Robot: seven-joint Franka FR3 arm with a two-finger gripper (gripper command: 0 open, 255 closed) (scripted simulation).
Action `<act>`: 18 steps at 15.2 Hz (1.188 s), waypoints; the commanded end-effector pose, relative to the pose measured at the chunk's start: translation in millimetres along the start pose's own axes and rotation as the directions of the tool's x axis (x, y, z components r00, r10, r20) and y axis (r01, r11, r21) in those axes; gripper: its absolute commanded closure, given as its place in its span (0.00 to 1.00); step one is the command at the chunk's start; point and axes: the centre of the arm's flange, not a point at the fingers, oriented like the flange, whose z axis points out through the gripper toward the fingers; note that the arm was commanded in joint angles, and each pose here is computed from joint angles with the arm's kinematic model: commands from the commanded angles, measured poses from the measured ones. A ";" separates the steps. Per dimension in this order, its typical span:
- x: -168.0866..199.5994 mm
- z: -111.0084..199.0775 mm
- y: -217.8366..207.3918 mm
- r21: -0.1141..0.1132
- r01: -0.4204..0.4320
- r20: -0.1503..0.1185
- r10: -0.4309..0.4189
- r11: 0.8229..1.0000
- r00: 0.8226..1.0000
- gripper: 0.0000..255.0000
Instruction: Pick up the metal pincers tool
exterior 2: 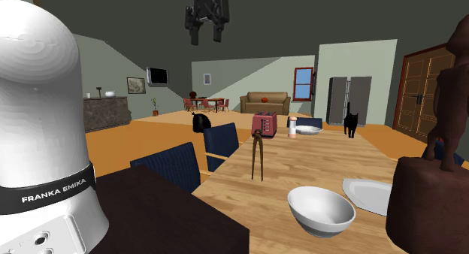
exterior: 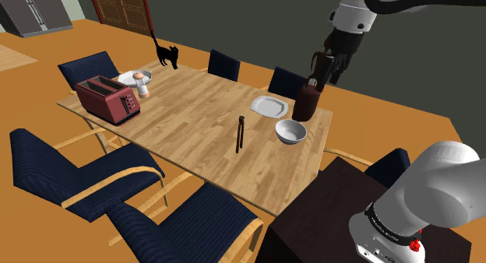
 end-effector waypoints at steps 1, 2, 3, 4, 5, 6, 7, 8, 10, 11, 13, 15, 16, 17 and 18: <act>18.9 19.7 -5.3 -0.003 -0.005 -0.010 0.005 1.000 1.000 0.00; 27.6 29.1 -6.2 -0.005 -0.007 -0.014 0.007 1.000 1.000 0.00; 36.3 38.4 -7.2 -0.006 -0.009 -0.017 0.009 1.000 1.000 0.00; 45.1 47.8 -8.1 -0.008 -0.011 -0.021 0.011 1.000 1.000 0.00; 53.9 57.1 -9.0 -0.009 -0.013 -0.025 0.013 1.000 1.000 0.00; 62.8 66.3 -9.8 -0.011 -0.015 -0.028 0.015 1.000 0.999 0.00; 71.7 75.5 -10.6 -0.012 -0.017 -0.032 0.017 1.000 0.999 0.00; 80.6 84.7 -11.4 -0.014 -0.019 -0.036 0.019 1.000 0.999 0.00; 98.5 103.0 -12.9 -0.017 -0.023 -0.043 0.023 1.000 0.999 0.00; 107.5 112.1 -13.5 -0.019 -0.025 -0.047 0.025 1.000 0.999 0.00; 125.7 130.2 -14.8 -0.022 -0.030 -0.054 0.028 0.999 0.998 0.00; 144.0 148.2 -15.9 -0.025 -0.034 -0.062 0.032 0.999 0.998 0.00; 153.1 157.2 -16.4 -0.026 -0.036 -0.065 0.034 0.999 0.997 0.00; 162.4 166.1 -16.9 -0.028 -0.038 -0.069 0.036 0.999 0.997 0.00; 171.6 174.9 -17.3 -0.029 -0.040 -0.073 0.038 0.999 0.997 0.00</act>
